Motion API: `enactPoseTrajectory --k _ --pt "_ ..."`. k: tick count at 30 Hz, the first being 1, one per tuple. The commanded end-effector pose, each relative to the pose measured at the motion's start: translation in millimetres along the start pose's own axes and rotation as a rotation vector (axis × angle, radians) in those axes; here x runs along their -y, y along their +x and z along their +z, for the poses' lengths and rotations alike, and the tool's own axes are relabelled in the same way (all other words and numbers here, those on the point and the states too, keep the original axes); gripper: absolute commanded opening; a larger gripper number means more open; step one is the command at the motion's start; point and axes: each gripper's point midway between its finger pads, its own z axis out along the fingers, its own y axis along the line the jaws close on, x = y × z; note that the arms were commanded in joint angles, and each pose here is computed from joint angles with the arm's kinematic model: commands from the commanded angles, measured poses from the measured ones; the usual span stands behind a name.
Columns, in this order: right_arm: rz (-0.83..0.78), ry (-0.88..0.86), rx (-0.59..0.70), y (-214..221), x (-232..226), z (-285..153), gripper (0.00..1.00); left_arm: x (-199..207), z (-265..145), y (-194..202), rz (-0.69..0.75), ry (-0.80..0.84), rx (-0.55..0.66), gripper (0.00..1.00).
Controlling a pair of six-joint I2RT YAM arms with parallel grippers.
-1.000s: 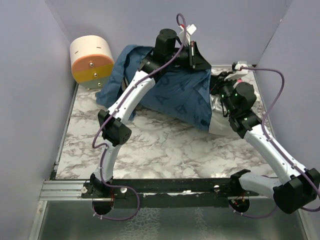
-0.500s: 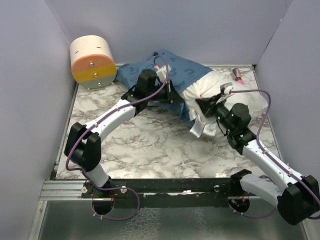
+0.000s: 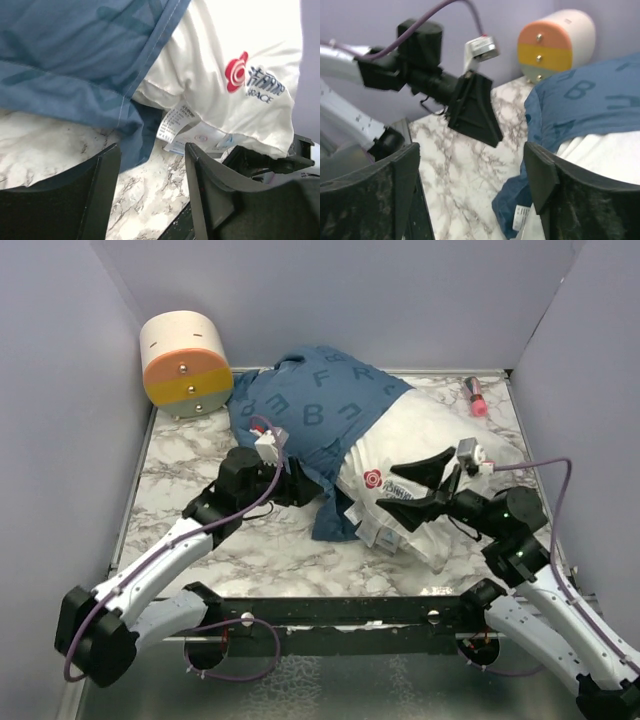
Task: Put the pillow into the pillowcase
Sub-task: Stuff the pillow into the pillowcase.
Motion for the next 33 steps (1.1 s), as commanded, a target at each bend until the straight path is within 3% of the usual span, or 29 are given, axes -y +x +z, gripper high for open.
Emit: enactPoseTrajectory --k 1,6,9,13,19,28,33 --pt "-0.011 0.230 0.009 -33.3 29.3 -5.5 0.88 -3.5 -42.4 -17.1 0.116 -0.077 0.133 0.63" --pt "0.015 0.520 -0.062 -18.0 83.5 -15.8 0.91 28.5 -61.9 -65.4 0.210 -0.039 0.263 0.68" --pt "0.039 0.574 -0.074 -12.2 94.8 -18.0 0.90 40.3 -41.7 -80.4 0.258 -0.070 0.209 0.68" --pt "0.045 0.676 -0.093 -8.5 113.3 -28.7 0.89 71.5 -8.1 -89.6 0.476 -0.153 0.195 0.69" --pt "0.090 0.777 -0.114 -0.5 136.2 -46.5 0.88 70.0 38.8 -130.7 0.694 -0.331 0.180 0.69" --pt "0.200 0.812 -0.164 25.6 173.0 -69.7 0.86 52.3 110.2 -134.9 0.781 -0.429 0.053 0.69" --pt "0.214 0.819 -0.199 41.0 178.0 -71.5 0.86 48.0 122.6 -126.7 0.775 -0.422 0.021 0.68"
